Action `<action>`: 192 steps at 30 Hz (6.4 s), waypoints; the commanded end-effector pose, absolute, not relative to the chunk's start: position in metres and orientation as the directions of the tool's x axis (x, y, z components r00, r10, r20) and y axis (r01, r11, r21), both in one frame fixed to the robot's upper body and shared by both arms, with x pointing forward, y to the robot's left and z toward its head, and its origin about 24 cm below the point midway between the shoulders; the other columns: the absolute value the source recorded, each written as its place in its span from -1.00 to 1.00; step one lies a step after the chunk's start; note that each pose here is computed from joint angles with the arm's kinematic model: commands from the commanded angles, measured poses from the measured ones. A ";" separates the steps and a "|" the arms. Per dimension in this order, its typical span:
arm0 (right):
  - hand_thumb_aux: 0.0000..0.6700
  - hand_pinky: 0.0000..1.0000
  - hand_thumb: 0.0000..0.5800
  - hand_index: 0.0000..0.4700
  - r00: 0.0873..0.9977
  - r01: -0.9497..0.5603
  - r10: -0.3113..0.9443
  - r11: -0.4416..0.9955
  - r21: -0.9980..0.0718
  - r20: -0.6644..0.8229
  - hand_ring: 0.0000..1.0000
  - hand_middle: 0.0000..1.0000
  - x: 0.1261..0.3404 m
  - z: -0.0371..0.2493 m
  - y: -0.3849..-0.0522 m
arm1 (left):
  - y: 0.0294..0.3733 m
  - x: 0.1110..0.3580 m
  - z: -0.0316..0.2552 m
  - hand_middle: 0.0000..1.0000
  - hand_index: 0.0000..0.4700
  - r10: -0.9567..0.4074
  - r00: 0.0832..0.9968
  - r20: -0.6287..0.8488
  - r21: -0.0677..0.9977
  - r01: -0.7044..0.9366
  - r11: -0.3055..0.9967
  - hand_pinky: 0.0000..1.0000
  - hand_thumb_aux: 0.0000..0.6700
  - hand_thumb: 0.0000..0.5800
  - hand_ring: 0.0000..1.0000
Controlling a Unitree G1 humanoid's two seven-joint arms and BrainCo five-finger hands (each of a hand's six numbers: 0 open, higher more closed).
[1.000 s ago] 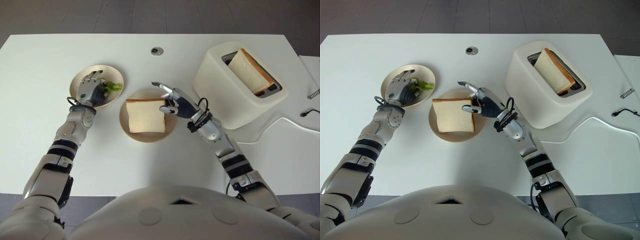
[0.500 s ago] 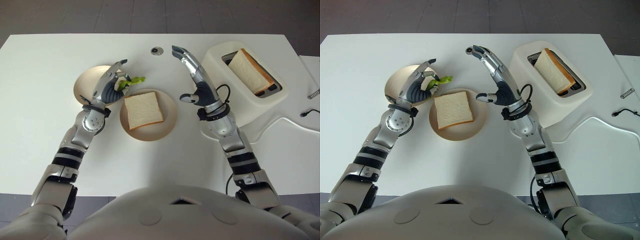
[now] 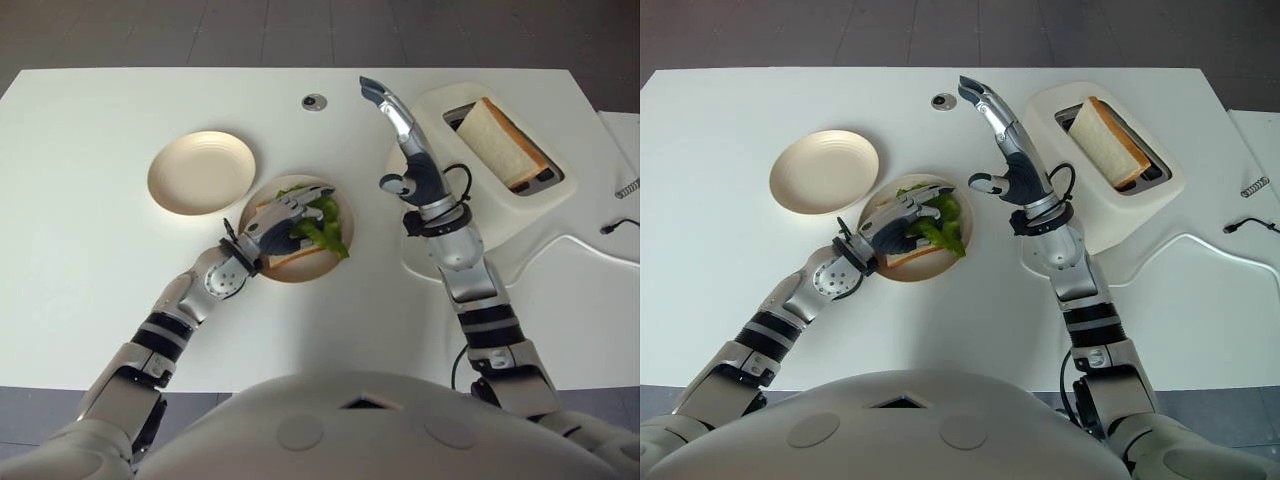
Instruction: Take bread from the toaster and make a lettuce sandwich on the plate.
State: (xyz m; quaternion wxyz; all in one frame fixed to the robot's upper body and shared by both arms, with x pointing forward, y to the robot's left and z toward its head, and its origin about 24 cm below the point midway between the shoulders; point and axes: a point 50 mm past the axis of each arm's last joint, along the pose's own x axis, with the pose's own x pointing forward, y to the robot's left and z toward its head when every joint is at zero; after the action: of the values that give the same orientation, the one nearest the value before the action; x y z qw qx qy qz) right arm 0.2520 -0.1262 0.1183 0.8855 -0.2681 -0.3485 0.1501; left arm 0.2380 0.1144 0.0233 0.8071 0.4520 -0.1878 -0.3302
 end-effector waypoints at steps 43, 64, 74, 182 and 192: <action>-1.00 -1.00 -1.00 -1.00 0.968 -0.127 0.247 0.314 -0.941 -0.048 -1.00 -1.00 0.230 0.133 -0.303 | 0.164 0.247 0.089 -1.00 -1.00 -0.640 0.723 0.260 0.860 0.128 0.494 -1.00 -1.00 -1.00 -1.00; 1.00 1.00 1.00 1.00 0.684 0.384 0.179 0.736 -0.557 0.708 1.00 1.00 0.237 0.234 -0.264 | 0.172 0.260 0.082 -1.00 -1.00 -0.563 0.770 0.300 0.831 0.079 0.551 -1.00 -1.00 -1.00 -1.00; 1.00 1.00 1.00 1.00 0.734 -0.444 0.592 0.789 -0.425 0.333 1.00 1.00 0.265 0.164 -0.174 | 0.196 0.240 0.143 -1.00 -1.00 -0.312 0.618 0.722 0.246 0.193 0.950 -1.00 -1.00 -1.00 -1.00; -1.00 -1.00 -1.00 -1.00 0.748 -0.386 0.410 0.908 -0.160 0.522 -1.00 -1.00 0.289 0.115 -0.117 | 0.182 0.263 0.091 -1.00 -1.00 -0.504 0.680 0.533 0.292 0.411 0.863 -1.00 -1.00 -1.00 -1.00; -1.00 -1.00 -1.00 -1.00 0.763 -0.399 0.422 0.903 -0.157 0.490 -1.00 -1.00 0.290 0.108 -0.119 | 0.178 0.218 0.104 -1.00 -1.00 -0.673 0.415 0.613 0.216 0.731 0.647 -1.00 -1.00 -1.00 -1.00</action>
State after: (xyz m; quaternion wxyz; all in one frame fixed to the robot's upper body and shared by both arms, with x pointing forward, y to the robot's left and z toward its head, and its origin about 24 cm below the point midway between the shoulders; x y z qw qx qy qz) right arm 0.2890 -0.1170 0.1112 0.9348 -0.0233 -0.2791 0.2184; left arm 0.2380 0.1894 0.1131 0.8700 -0.0519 -0.3665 -0.3256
